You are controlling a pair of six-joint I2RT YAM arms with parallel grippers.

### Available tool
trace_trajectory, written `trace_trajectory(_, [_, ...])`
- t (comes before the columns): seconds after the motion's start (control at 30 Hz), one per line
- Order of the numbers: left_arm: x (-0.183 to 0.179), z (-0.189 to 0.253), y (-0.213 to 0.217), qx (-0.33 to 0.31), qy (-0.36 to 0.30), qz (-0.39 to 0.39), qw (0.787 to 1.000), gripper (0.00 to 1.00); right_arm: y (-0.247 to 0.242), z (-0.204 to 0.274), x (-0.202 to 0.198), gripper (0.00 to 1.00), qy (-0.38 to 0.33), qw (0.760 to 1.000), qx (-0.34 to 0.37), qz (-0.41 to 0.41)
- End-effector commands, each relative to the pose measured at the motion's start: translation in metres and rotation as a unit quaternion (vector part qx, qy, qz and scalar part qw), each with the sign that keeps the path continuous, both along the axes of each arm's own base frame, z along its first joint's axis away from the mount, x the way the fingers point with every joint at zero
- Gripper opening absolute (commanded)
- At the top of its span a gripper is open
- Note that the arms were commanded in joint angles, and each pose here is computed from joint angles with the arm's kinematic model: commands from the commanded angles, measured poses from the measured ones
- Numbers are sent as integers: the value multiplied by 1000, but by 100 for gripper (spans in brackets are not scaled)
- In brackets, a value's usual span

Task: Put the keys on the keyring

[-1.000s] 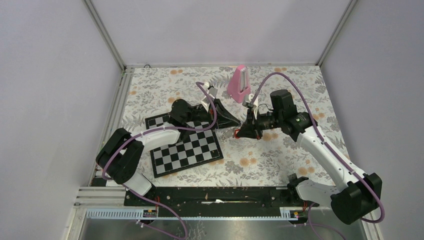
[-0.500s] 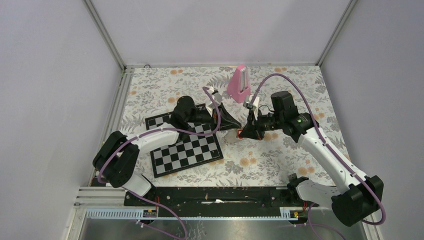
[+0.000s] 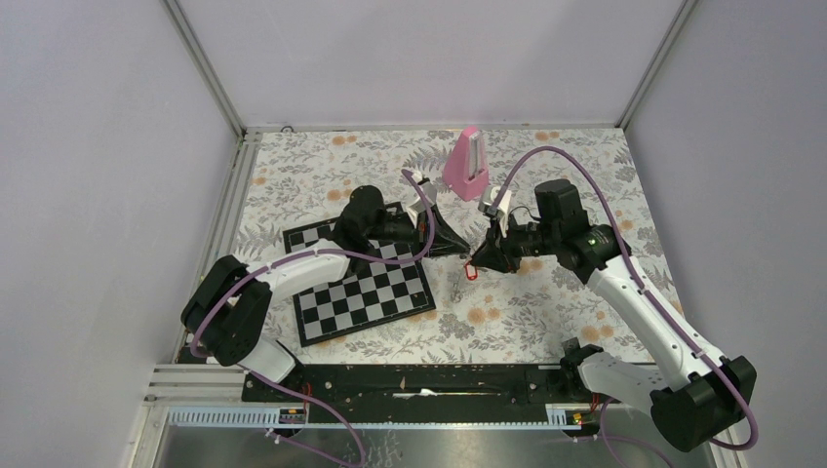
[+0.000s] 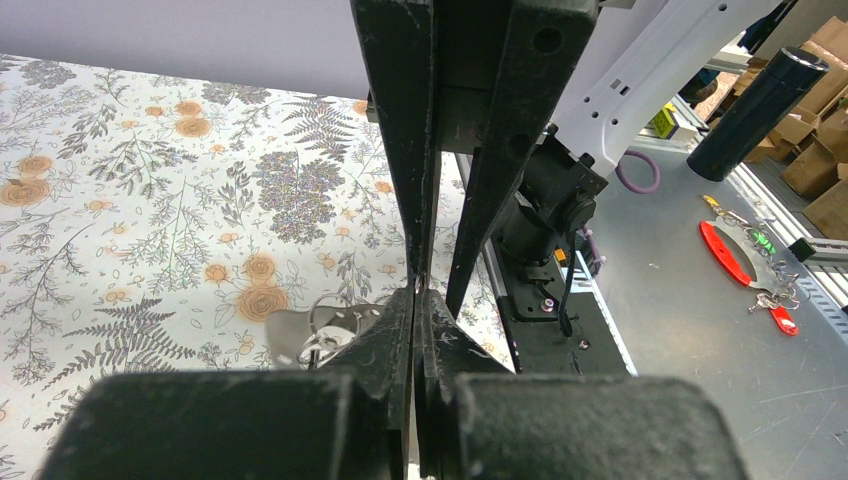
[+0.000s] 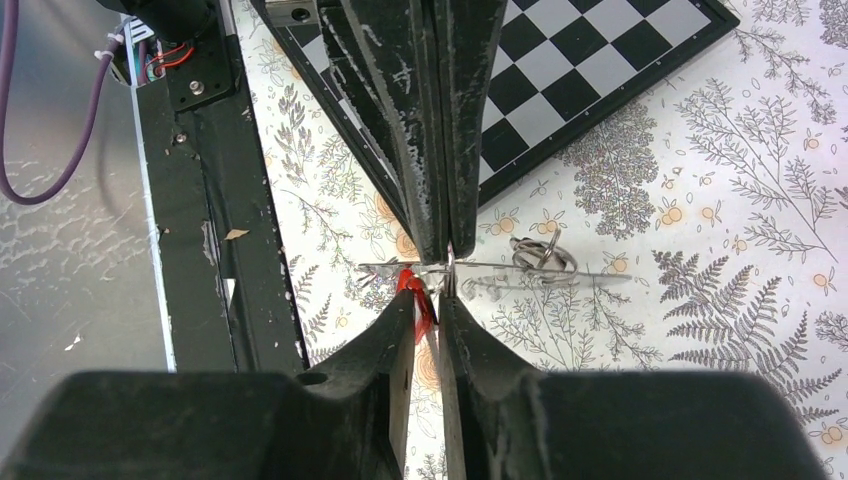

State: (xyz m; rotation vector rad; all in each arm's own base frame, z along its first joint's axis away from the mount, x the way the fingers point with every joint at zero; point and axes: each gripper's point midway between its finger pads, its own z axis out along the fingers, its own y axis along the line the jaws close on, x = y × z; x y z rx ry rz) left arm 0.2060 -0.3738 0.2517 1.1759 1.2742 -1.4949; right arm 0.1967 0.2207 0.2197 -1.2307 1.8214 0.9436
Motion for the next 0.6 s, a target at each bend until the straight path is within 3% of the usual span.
trace_trajectory(0.0, [4,42,3,-43,-38,12,998,0,-1,10,2,23,-33,999,7,4])
trace_trajectory(0.57, [-9,57,11,-75,-23,-13,997,0,1,0,9,57,-47,999,4,10])
